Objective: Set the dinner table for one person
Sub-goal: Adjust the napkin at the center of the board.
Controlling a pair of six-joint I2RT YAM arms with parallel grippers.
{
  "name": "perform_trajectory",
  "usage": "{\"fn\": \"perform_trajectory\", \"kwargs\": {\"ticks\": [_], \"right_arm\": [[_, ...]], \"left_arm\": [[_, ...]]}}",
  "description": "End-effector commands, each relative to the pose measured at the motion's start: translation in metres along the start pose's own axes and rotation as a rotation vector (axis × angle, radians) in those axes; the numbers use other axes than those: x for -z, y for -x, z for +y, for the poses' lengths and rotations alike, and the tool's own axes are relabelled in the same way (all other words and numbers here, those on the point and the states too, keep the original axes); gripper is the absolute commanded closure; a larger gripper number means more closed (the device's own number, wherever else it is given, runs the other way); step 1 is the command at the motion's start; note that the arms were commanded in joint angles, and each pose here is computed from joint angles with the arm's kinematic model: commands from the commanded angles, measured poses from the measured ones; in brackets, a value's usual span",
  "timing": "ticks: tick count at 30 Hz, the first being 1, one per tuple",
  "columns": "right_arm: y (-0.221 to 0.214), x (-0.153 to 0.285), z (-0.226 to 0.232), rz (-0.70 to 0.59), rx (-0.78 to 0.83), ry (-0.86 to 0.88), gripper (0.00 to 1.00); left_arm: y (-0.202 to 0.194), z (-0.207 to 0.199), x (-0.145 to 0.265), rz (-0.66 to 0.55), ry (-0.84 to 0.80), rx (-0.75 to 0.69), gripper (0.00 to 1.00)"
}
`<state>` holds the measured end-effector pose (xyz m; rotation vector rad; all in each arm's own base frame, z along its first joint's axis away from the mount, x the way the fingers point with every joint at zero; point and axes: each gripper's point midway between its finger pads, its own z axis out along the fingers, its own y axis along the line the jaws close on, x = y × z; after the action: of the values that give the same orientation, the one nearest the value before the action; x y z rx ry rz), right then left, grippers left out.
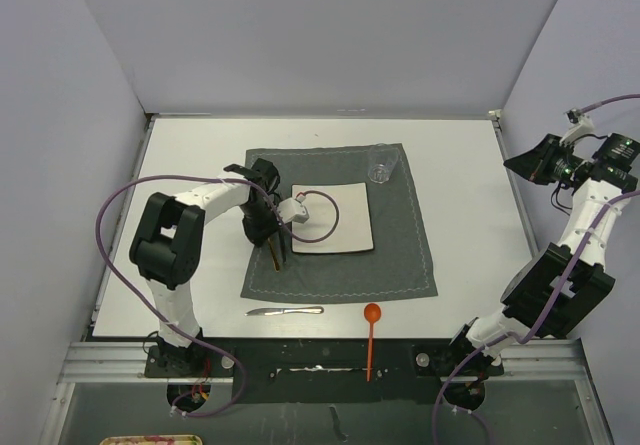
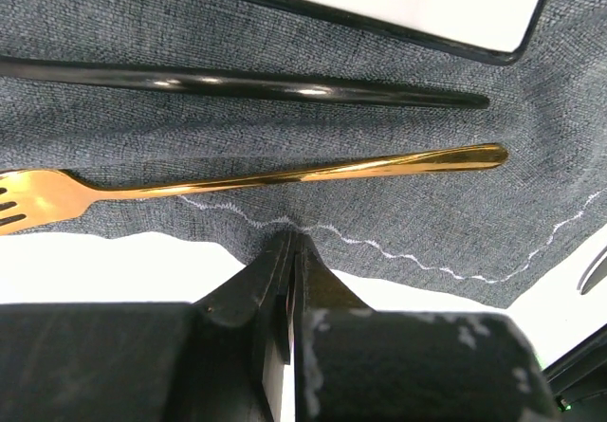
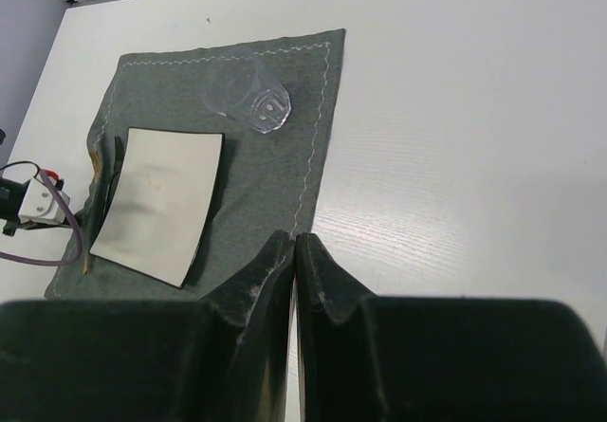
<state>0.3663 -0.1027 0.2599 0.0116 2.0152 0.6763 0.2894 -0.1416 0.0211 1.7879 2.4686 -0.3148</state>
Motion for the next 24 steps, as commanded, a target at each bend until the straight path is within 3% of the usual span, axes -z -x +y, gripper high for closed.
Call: {"fn": "perform_trajectory", "kwargs": {"ticks": [1,24], "right_arm": [[0.014,0.004,0.015,-0.041,0.051,0.027,0.94],[0.026,-0.008,0.024,-0.045,0.064,0.059,0.94]], "left_arm": [[0.000,0.008,-0.006,-0.003,0.013,-0.013,1.00],[-0.041,-0.010,0.005,0.066,0.035,-0.010,1.00]]}}
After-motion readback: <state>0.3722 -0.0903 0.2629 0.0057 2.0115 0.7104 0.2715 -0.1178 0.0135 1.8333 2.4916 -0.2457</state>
